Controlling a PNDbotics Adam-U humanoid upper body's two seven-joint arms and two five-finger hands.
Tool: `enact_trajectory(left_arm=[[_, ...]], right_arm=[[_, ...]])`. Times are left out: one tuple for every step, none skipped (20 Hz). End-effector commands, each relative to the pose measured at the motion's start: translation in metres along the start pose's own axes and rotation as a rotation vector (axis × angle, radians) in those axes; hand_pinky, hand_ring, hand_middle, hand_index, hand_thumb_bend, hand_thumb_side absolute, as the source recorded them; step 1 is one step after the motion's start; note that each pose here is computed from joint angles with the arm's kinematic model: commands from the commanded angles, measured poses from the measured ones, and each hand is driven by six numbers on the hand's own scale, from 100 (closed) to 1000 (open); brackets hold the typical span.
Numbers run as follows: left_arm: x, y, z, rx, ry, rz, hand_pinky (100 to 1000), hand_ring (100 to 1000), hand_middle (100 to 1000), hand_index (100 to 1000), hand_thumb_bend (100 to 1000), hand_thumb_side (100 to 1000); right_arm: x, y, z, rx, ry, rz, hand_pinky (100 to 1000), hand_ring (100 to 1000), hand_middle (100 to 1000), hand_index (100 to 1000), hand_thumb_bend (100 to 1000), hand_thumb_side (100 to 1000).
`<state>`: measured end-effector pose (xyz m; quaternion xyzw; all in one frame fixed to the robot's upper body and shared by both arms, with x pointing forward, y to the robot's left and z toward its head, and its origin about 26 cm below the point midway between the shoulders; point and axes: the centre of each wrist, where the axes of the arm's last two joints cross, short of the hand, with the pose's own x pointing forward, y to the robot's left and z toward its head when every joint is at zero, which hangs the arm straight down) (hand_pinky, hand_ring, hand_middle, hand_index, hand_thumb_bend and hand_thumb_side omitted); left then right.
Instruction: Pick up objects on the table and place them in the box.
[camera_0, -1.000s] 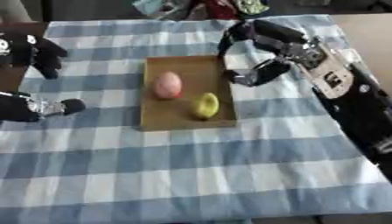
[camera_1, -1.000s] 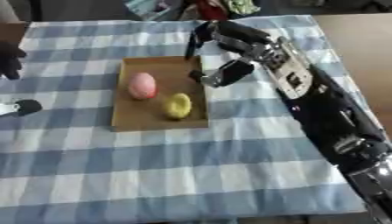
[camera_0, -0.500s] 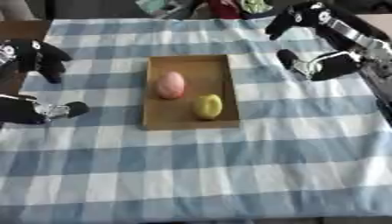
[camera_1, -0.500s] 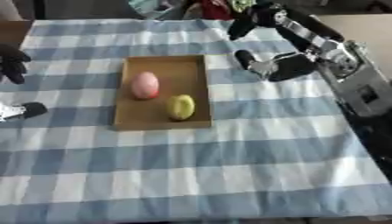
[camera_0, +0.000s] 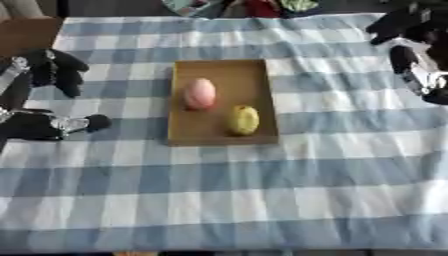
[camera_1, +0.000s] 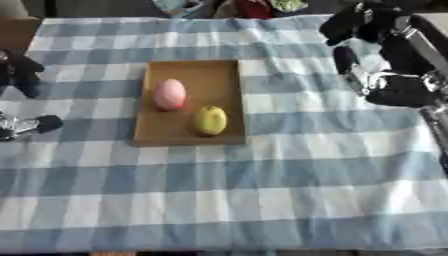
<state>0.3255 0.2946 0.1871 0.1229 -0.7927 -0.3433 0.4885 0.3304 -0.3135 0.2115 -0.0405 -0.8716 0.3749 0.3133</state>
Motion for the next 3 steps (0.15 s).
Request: enact_trajectory(left_arm=[[0.0049,0.0056,0.0007,0.027,-0.018,-0.005,517,486,489,673,797,193],[0.0040,0.0048,0.0013,0.031,-0.015,0.001,517,486,488,673,796,221],[0.0033,0.0039,0.0018,0.034,-0.013,0.006,517,486,488,673,796,221]], right_arm=[[0.0098,-0.0060,0.0011,-0.040,-0.013,0.011,693,774,692,698,132,383],[0.0096,-0.0046,0.0030,-0.049,-0.007,0.006,692,773,689,698,108,415],[0.0095,-0.0033,0.0049,-0.057,-0.001,0.001,693,773,689,698,105,417]])
